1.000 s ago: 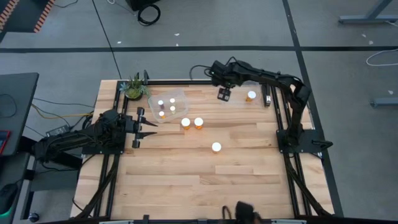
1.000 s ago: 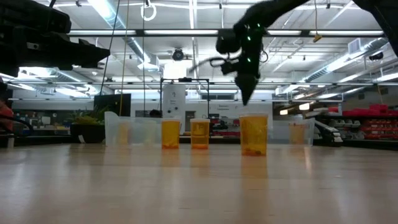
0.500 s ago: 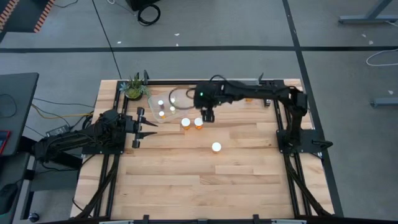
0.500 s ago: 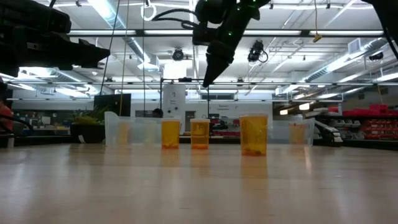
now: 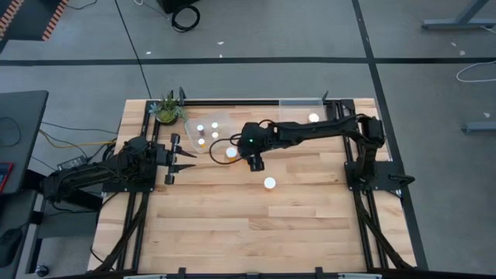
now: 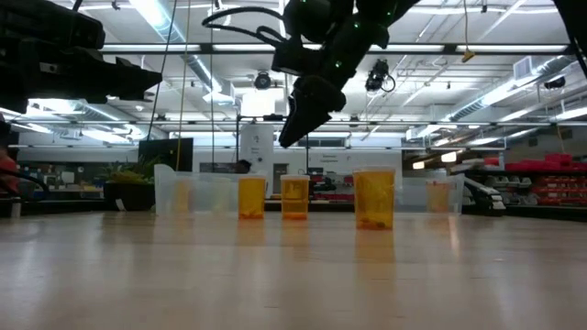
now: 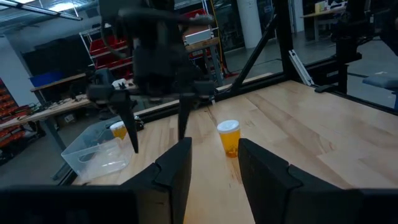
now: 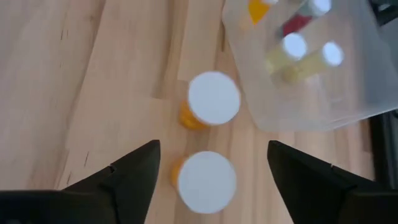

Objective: Pick and place medicine bottles into bin by pill shape (circle, oval)
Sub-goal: Put the orange large pill bottle into the right transparent bin

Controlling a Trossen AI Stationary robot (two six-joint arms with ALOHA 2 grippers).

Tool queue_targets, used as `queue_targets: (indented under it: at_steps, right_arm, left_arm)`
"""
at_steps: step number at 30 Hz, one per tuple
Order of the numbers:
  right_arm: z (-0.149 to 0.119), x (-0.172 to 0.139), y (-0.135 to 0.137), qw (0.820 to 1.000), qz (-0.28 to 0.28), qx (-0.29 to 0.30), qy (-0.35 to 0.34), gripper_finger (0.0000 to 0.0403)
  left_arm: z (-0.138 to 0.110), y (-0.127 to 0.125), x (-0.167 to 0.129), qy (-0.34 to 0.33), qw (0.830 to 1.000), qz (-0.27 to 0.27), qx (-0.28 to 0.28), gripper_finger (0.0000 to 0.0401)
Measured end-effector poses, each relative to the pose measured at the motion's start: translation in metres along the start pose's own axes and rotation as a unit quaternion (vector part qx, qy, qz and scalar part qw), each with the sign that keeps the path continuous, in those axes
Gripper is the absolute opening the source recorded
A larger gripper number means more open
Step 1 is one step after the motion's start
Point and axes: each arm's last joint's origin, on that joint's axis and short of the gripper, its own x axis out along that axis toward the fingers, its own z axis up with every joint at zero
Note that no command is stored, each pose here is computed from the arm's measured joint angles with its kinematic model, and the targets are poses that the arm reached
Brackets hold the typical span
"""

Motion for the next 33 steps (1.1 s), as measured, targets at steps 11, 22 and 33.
queue_targets:
  at_steps: [11,22,33]
  right_arm:
    - [-0.017,0.014,-0.007,0.998,0.023,0.044,-0.026,0.0335]
    - [-0.024,0.023,-0.011,0.997,0.024,0.058,-0.045,0.0335]
    - [-0.026,0.034,-0.011,0.997,0.021,0.061,-0.047,0.0335]
  left_arm:
    - [0.000,0.000,0.000,0.000,1.000,0.000,0.000,0.0151]
    - [0.000,0.000,0.000,0.000,1.000,0.000,0.000,0.0140]
    - [0.000,0.000,0.000,0.001,1.000,0.000,-0.001,0.0151]
